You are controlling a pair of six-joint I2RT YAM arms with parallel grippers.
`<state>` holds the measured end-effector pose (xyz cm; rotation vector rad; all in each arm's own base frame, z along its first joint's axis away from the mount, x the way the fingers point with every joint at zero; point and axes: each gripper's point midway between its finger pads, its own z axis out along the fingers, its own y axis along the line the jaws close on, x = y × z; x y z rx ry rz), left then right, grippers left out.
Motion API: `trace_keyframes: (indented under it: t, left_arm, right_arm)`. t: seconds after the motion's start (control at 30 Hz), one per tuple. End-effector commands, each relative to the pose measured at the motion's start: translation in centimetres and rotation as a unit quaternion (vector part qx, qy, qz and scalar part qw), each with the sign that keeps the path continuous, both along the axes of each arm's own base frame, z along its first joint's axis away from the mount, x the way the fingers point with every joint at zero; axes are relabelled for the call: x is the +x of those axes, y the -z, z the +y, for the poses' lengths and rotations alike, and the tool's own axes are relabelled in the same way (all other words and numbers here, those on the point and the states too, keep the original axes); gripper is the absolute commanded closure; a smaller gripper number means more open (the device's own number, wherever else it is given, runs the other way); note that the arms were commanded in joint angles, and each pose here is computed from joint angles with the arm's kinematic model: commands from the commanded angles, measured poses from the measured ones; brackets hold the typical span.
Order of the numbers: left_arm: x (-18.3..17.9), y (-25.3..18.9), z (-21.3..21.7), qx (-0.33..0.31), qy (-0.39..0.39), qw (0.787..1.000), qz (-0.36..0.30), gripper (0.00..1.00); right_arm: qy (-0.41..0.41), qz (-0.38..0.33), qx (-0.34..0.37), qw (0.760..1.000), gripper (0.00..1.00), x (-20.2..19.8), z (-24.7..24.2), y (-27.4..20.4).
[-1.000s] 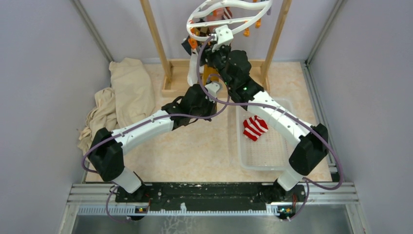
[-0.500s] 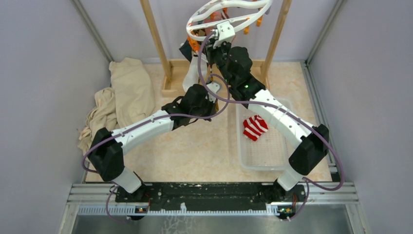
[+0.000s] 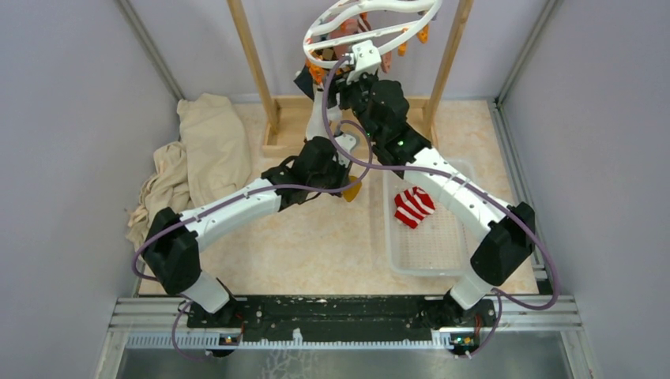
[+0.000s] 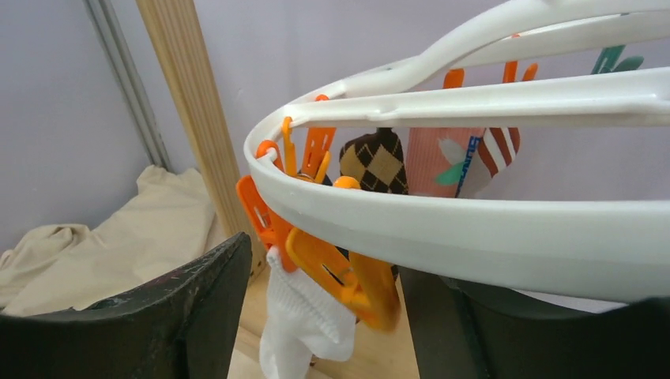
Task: Remove the socks clipped to the hanger
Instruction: Remove the sock from the hanger.
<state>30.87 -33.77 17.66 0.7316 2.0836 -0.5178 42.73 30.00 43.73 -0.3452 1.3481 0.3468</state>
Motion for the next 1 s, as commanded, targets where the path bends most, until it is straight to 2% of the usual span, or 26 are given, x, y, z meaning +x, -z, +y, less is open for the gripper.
trace_keyframes:
  t: [0.0,0.23,0.5,0.73,0.97]
  left_arm:
    - [-0.4,-3.1,-0.1,-0.023,0.008,0.999,-0.022,1.0]
    - [-0.9,-5.9,0.2,-0.042,0.01,0.999,-0.032,1.0]
    - [-2.6,-12.6,0.2,-0.097,0.034,0.993,-0.049,1.0]
    - [-4.4,-18.5,-0.7,-0.16,0.074,0.983,-0.058,0.99]
    - [-6.6,-24.9,-2.4,-0.235,0.137,0.96,-0.062,0.99]
  right_arm:
    - [-0.002,-0.033,0.038,0.999,0.31,-1.9,-2.0,-3.5]
    - [0.031,0.022,0.06,0.997,0.19,-4.2,-5.3,-0.2]
    - [0.105,0.094,0.068,0.988,0.15,-7.4,-10.6,3.8]
    - [0.214,0.132,0.072,0.965,0.12,-9.0,-16.3,5.5]
    - [0.289,0.152,0.1,0.94,0.11,-10.5,-21.3,5.7]
